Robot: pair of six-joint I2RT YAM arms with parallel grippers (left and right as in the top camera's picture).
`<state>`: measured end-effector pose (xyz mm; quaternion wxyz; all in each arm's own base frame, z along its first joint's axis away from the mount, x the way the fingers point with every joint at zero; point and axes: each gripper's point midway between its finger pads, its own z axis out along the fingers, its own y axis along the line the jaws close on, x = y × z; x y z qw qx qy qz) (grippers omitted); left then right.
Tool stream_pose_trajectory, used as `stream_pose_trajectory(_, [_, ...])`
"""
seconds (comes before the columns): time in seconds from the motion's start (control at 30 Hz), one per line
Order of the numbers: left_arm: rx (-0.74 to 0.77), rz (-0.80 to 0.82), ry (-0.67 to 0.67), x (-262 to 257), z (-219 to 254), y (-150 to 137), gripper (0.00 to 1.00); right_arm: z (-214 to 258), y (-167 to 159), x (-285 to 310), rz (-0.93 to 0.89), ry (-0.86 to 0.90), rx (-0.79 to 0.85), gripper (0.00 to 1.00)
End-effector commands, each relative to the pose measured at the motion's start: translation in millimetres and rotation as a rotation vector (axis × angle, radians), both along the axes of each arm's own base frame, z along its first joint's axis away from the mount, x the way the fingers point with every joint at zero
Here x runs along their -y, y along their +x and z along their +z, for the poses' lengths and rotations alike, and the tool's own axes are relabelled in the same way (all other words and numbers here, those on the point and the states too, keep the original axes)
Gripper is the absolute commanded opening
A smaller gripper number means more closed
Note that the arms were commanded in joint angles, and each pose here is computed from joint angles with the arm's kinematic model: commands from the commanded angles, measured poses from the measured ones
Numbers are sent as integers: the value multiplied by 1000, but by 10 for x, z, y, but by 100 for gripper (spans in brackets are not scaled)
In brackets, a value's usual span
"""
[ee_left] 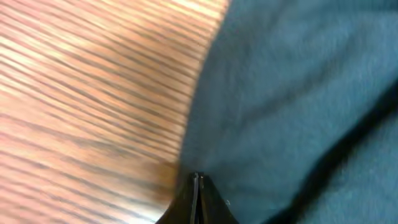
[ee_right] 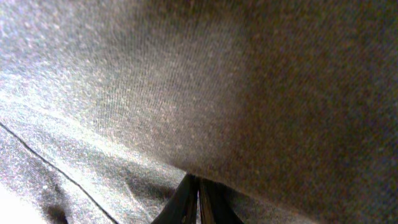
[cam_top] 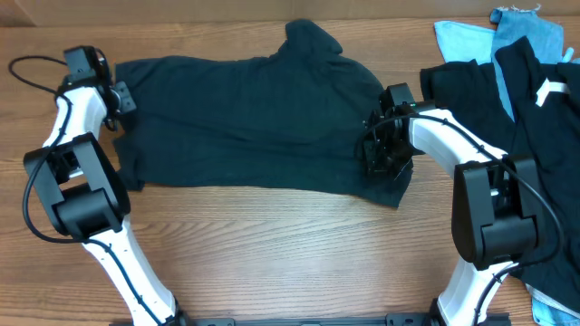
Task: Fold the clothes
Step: 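Pull the shirt's left side outward with the left gripper to smooth it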
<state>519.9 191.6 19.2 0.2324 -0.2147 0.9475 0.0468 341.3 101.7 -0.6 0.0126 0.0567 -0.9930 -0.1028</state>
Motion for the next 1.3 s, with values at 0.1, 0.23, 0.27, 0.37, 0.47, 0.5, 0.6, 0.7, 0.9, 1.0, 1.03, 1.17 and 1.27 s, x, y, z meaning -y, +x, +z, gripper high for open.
stream_pose_trajectory(0.1, [-22,-47,-116,142,447,27,4,-209,-175,37,10,-30,-82,6])
stream_pose_trajectory(0.23, [-118,13,-208,286,223,-219,4,-209,-175,37,10,-30,-82,7])
stream_pose_trajectory(0.27, [-146,15,-222,333,117,-286,4,-209,-176,37,10,-30,-82,6])
stream_pose_trajectory(0.37, [-168,0,-266,459,-135,-372,4,-208,-188,39,10,-31,-87,6])
stream_pose_trajectory(0.47, [-176,-4,-270,504,-287,-422,4,-207,-204,42,10,-32,-94,6])
stream_pose_trajectory(0.5, [-172,-6,-268,508,-318,-421,4,-206,-211,43,10,-33,-97,6])
stream_pose_trajectory(0.6, [-145,-2,-241,466,-417,-394,4,-205,-221,46,10,-34,-101,6])
stream_pose_trajectory(0.7, [-178,84,-104,200,-532,-509,4,-205,-221,46,10,-34,-101,6])
stream_pose_trajectory(0.9, [-62,200,13,-385,-425,-405,4,-205,-222,46,10,-34,-102,6])
stream_pose_trajectory(1.0, [25,204,47,-491,-322,-231,4,-205,-222,46,10,-34,-102,6])
stream_pose_trajectory(1.03, [54,205,57,-518,-284,-171,4,-205,-223,46,10,-34,-102,6])
stream_pose_trajectory(1.17, [80,226,82,-648,-167,-126,4,-205,-222,46,10,-34,-102,6])
stream_pose_trajectory(1.27, [42,193,92,-720,16,-138,4,-205,-222,46,10,-34,-102,6])
